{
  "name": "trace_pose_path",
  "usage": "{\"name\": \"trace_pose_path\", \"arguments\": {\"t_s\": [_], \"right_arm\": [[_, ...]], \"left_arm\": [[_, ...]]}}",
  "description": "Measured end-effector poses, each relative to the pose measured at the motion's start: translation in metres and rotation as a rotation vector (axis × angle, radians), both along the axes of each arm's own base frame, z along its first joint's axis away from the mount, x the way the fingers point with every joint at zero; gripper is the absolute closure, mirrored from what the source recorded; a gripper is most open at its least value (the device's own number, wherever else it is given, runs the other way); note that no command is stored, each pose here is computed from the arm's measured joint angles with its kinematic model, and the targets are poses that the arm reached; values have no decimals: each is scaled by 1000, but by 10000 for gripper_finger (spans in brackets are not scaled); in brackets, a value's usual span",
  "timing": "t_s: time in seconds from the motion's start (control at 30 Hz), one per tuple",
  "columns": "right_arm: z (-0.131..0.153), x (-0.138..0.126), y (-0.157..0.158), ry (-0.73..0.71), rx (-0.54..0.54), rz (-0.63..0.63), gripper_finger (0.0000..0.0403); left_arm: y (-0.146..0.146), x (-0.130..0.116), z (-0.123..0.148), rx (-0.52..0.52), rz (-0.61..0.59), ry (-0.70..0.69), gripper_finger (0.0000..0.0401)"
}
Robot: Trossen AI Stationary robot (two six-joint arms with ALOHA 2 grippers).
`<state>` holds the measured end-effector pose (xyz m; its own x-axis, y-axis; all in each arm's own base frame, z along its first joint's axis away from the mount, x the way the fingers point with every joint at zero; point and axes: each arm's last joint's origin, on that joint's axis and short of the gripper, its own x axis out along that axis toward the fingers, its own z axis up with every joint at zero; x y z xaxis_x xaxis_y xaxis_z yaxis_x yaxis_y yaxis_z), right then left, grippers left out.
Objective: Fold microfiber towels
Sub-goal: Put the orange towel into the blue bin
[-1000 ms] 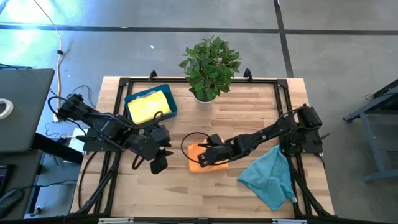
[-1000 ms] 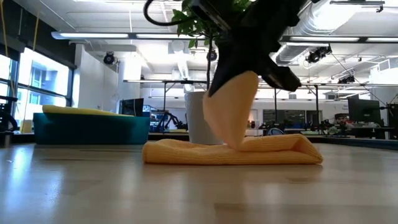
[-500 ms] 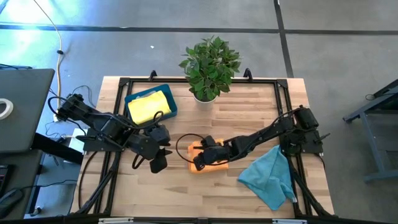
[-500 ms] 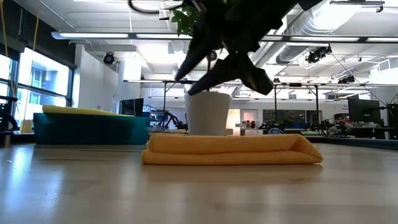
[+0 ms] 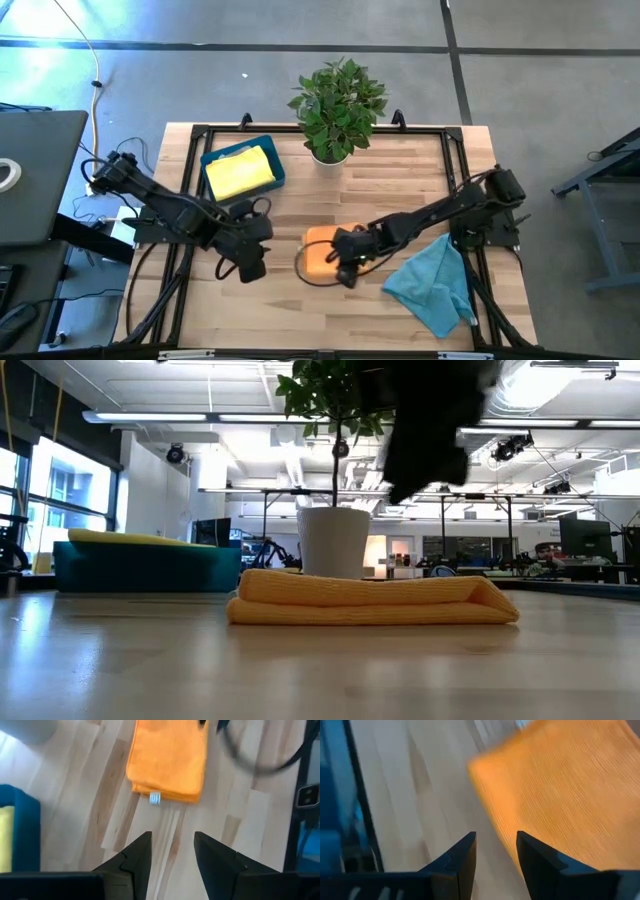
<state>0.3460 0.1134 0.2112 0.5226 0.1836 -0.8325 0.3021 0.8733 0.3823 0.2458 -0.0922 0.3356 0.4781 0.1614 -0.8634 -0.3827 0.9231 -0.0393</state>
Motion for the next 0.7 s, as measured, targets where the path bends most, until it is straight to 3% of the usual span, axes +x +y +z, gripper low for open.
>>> {"name": "trace_pose_path", "arguments": {"t_s": [0.13,0.23,0.5,0.7], "right_arm": [[12,-27,-3,143,-75,61,270],[21,-45,-6,211,-151,38,270],[43,-88,-13,332,-368,-64,270],[66,-115,-24,334,-452,-93,270]], "left_arm": [[-3,2,-18,-11,17,2,263],[-6,9,-30,-62,56,-70,263],[5,25,-75,-274,388,-268,253],[17,27,-113,-389,640,-330,217]]}}
